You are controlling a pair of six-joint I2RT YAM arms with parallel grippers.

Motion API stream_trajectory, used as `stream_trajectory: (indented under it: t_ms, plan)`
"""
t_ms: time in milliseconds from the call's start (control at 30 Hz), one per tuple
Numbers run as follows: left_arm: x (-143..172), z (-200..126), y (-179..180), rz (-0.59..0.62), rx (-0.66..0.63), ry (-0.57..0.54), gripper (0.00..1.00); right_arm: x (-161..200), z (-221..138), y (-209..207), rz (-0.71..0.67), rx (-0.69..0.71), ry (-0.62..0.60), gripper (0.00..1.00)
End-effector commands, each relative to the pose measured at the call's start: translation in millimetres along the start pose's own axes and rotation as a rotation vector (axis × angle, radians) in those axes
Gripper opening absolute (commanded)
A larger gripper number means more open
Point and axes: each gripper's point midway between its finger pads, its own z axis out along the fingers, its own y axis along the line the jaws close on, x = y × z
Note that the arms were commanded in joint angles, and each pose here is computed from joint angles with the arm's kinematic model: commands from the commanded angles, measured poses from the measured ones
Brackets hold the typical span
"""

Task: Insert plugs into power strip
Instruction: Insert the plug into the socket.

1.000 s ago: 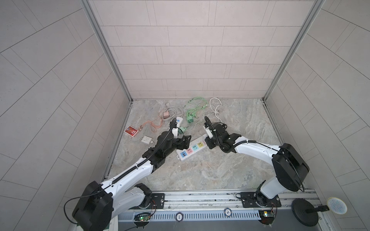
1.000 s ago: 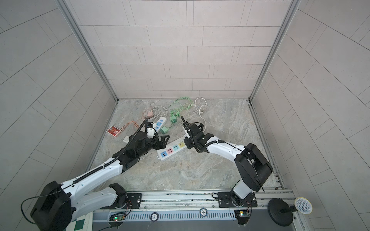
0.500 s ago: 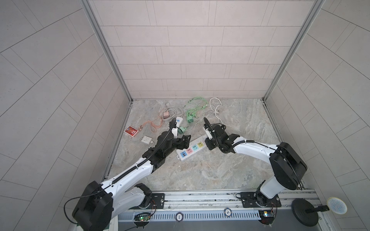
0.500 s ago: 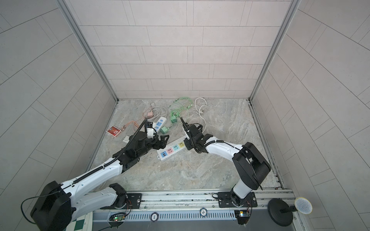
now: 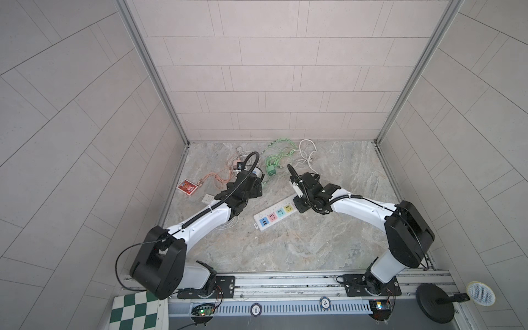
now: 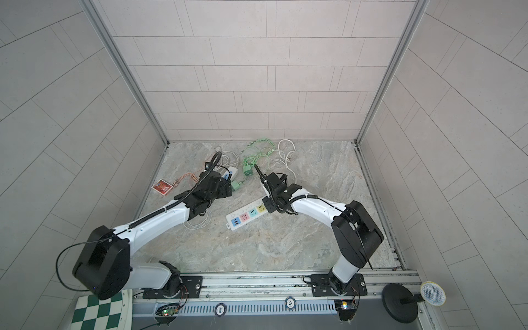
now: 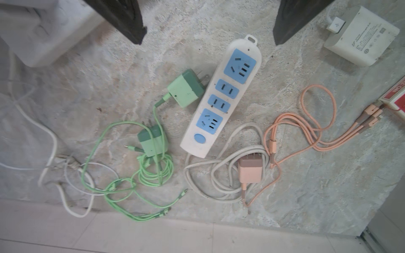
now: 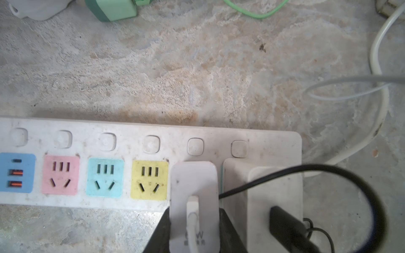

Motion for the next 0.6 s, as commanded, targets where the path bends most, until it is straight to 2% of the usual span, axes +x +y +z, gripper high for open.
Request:
stream_trajectory:
  t_ms: [0, 100, 200, 333, 567]
  plan:
    - [0, 14, 10, 0.015, -0.076, 0.049, 0.98, -6, -13, 0, -0.024, -0.009, 0.007, 0.33]
    - [1, 24, 1, 0.045, -0.060, 0.082, 0.97, -8, -15, -3, -0.017, -0.008, 0.014, 0.36]
    - [4, 33, -18, 0.090, 0.022, 0.124, 0.96, -9, -19, -5, -0.003, -0.022, 0.009, 0.37]
    - [15, 41, -49, 0.176, 0.165, 0.183, 0.86, -13, -33, -10, 0.032, -0.036, -0.017, 0.37]
    - [34, 56, -60, 0.356, 0.148, 0.274, 0.76, -13, -72, -19, 0.106, -0.092, -0.093, 0.37]
